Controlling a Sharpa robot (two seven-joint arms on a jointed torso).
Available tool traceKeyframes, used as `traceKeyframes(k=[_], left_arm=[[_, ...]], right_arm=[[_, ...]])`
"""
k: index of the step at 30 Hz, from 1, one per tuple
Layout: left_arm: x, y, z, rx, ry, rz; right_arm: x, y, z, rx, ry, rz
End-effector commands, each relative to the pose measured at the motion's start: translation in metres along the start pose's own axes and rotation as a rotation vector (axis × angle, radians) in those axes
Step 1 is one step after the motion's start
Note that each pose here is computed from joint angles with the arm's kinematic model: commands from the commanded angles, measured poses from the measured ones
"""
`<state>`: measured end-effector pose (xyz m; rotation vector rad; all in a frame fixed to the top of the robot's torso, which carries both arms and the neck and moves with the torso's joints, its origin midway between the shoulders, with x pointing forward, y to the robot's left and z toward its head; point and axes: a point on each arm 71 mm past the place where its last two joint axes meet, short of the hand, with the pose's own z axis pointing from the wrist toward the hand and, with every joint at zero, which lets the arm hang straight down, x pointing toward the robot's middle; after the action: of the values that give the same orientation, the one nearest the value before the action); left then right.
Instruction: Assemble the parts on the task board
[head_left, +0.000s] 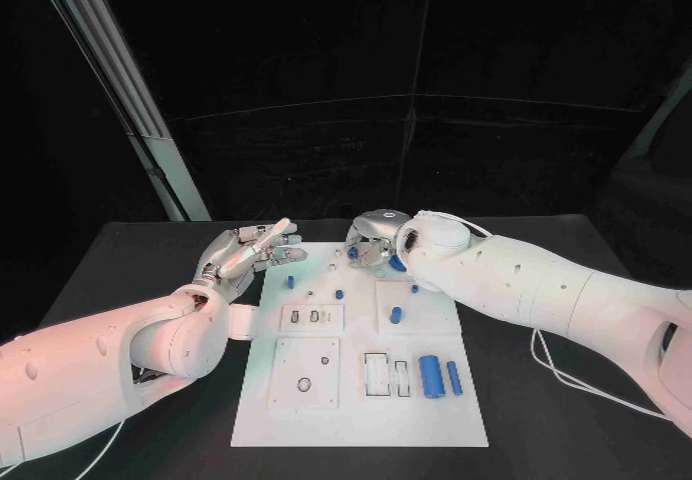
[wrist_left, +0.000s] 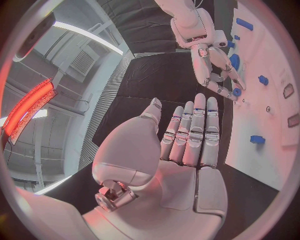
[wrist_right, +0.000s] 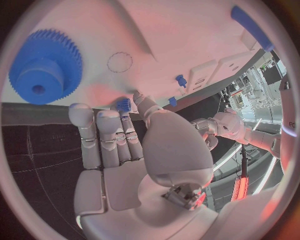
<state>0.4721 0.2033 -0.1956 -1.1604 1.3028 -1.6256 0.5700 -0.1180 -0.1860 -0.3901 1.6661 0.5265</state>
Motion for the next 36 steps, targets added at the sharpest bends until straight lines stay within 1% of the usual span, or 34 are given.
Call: traceKeyframes(k=[1,17,36], left_arm=[[0.0013,-0.0012,0.0004,0.004,0.013,-0.002],[0.0002,-0.0011,0.0003,0.002,0.010,0.000],[-0.0005,-0.0007,0.0004,-0.004,0.005,0.004]], right_arm=[[0.0047,-0.0033,-0.0020,0.009,0.035,-0.005],[0.0034,-0.0060,-0.0054,0.009,0.027,-0.006],[0.0049,-0.0046,-0.0056,0.004,0.050,-0.008]])
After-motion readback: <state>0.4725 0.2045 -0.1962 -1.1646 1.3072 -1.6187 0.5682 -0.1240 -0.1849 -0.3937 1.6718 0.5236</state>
